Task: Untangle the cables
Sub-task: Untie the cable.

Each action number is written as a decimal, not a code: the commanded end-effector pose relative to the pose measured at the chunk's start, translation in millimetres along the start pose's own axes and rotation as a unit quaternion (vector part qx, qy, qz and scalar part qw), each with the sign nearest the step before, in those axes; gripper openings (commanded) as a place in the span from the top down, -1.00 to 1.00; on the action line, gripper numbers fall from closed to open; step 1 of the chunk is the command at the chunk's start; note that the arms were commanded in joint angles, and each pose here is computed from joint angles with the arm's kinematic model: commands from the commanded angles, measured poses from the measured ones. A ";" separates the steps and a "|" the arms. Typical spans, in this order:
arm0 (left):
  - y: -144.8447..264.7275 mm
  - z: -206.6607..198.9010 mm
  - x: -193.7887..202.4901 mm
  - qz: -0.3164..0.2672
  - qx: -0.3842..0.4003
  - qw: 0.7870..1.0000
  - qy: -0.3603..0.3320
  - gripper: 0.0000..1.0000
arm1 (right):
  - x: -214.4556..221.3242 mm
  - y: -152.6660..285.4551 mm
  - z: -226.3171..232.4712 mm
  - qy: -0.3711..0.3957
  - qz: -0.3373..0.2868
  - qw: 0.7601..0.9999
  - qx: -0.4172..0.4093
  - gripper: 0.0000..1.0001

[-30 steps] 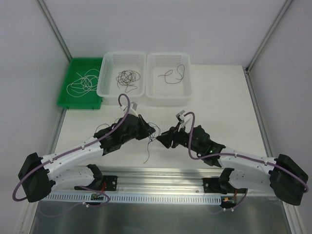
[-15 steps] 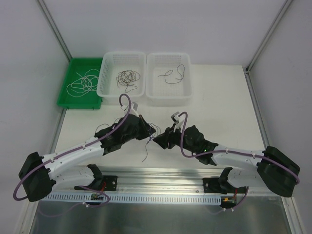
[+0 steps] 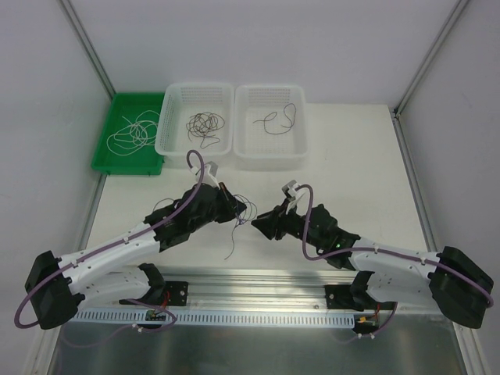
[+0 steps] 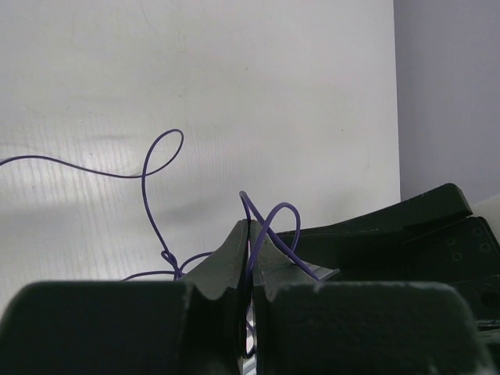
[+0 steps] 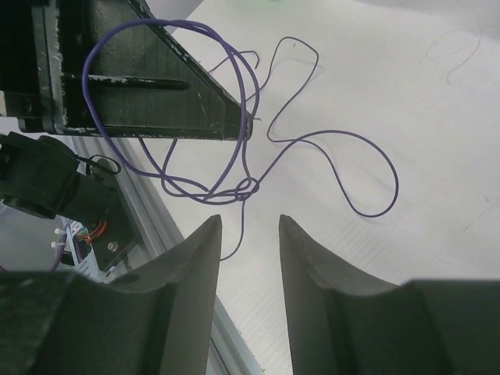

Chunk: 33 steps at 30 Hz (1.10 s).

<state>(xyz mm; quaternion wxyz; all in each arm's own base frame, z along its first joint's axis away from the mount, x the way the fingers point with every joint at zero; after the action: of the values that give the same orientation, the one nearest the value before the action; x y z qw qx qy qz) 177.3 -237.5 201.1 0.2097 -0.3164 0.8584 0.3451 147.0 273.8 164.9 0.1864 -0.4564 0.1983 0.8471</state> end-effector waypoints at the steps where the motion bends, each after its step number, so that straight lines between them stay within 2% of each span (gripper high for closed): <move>1: 0.8 -15.3 -3.3 0.006 0.028 0.999 -0.017 1.00 | -4.5 1.1 4.5 0.020 -0.010 1.000 -0.017 0.24; 9: 2.6 -27.5 -5.9 0.016 0.045 0.999 -0.006 1.00 | -4.2 -11.7 17.9 0.022 0.003 0.998 -0.066 0.32; 16: -0.3 -29.2 -7.6 0.015 0.037 0.999 0.008 0.99 | 1.5 -2.1 22.2 0.054 0.018 0.995 -0.088 0.25; 28: 0.7 -36.1 -7.2 0.027 0.047 0.998 0.013 0.99 | -10.0 -9.9 29.4 0.120 0.026 0.989 -0.082 0.23; 33: -0.8 -33.3 -3.9 0.034 0.041 0.998 0.016 0.99 | -15.6 -7.4 24.2 0.144 0.022 0.988 -0.052 0.22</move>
<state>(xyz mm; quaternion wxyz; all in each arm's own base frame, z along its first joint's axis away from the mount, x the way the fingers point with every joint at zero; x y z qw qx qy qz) 177.2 -254.1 213.1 0.1980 -0.2882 0.8779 0.3271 134.8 288.6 167.5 0.0927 -0.5476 0.1916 0.8092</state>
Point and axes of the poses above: each gripper's point midway between its finger pads, its own y axis back along the fingers, its own z axis along the line the jaws close on, x = y × z, the point moved 5 cm from there along y, back along the fingers, and after that the axes turned 2 degrees about -y, right-handed, at the moved point
